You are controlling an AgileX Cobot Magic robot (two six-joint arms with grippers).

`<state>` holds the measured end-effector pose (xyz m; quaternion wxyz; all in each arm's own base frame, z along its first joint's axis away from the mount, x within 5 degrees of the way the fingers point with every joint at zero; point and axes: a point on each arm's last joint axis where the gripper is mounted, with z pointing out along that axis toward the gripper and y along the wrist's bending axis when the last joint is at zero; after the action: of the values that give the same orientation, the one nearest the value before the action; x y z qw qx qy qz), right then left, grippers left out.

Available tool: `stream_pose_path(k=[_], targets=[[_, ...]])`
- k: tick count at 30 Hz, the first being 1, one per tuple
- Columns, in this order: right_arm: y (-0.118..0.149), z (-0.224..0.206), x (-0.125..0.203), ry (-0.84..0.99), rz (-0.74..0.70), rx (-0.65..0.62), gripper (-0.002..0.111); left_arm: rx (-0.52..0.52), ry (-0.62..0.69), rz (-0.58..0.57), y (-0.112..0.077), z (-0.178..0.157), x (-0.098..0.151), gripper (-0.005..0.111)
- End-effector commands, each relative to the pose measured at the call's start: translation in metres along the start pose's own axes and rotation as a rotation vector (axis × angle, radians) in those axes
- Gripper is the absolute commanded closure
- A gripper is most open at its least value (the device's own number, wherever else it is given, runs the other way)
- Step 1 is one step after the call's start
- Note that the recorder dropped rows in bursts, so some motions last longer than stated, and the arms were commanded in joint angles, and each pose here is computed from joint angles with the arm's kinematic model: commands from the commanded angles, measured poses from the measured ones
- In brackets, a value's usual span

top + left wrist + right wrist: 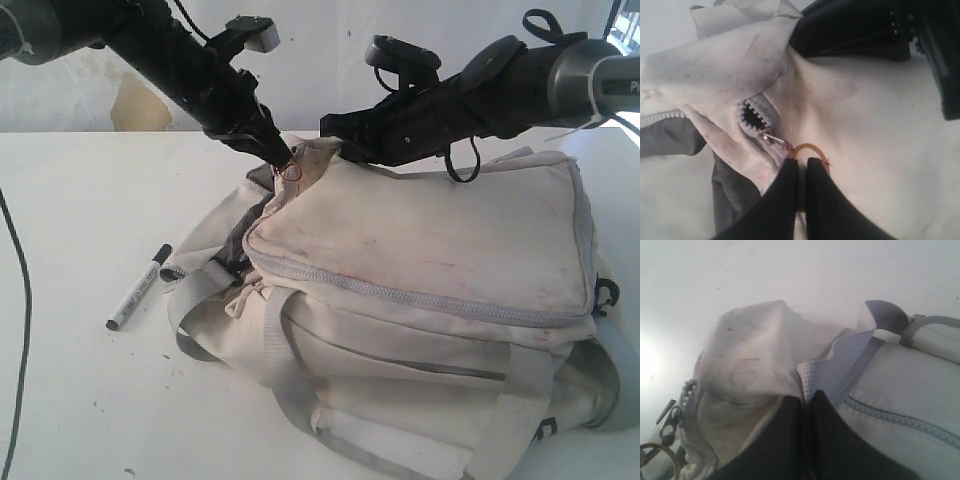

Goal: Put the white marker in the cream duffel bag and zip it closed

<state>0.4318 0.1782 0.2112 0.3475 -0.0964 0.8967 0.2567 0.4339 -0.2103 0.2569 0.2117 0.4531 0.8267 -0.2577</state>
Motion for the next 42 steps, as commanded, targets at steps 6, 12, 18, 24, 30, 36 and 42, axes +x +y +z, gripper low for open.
stream_pose_path(k=[6, 12, 18, 24, 30, 36, 42], targets=[[-0.005, -0.008, -0.011, -0.078, 0.039, 0.039, 0.108, -0.008, 0.012, 0.061, -0.02, -0.031, -0.004, 0.107], [-0.004, -0.008, -0.009, -0.051, 0.043, 0.022, 0.108, -0.108, 0.056, 0.06, -0.022, -0.049, -0.003, 0.107], [-0.004, -0.008, -0.009, -0.05, 0.043, 0.021, 0.108, -0.198, 0.091, 0.043, -0.023, -0.064, -0.002, 0.107], [-0.005, -0.008, -0.009, -0.052, 0.067, 0.019, 0.108, -0.253, 0.118, 0.011, -0.021, -0.07, 0.0, 0.107], [-0.004, -0.008, -0.009, -0.054, 0.064, 0.018, 0.108, -0.188, 0.148, -0.021, -0.022, -0.055, 0.012, 0.107], [-0.004, -0.008, -0.009, -0.051, 0.066, 0.015, 0.108, -0.111, 0.069, -0.062, -0.025, -0.041, 0.014, 0.089], [-0.004, -0.008, -0.009, -0.046, 0.066, 0.011, 0.108, -0.099, 0.035, -0.09, -0.023, -0.035, 0.013, 0.055]])
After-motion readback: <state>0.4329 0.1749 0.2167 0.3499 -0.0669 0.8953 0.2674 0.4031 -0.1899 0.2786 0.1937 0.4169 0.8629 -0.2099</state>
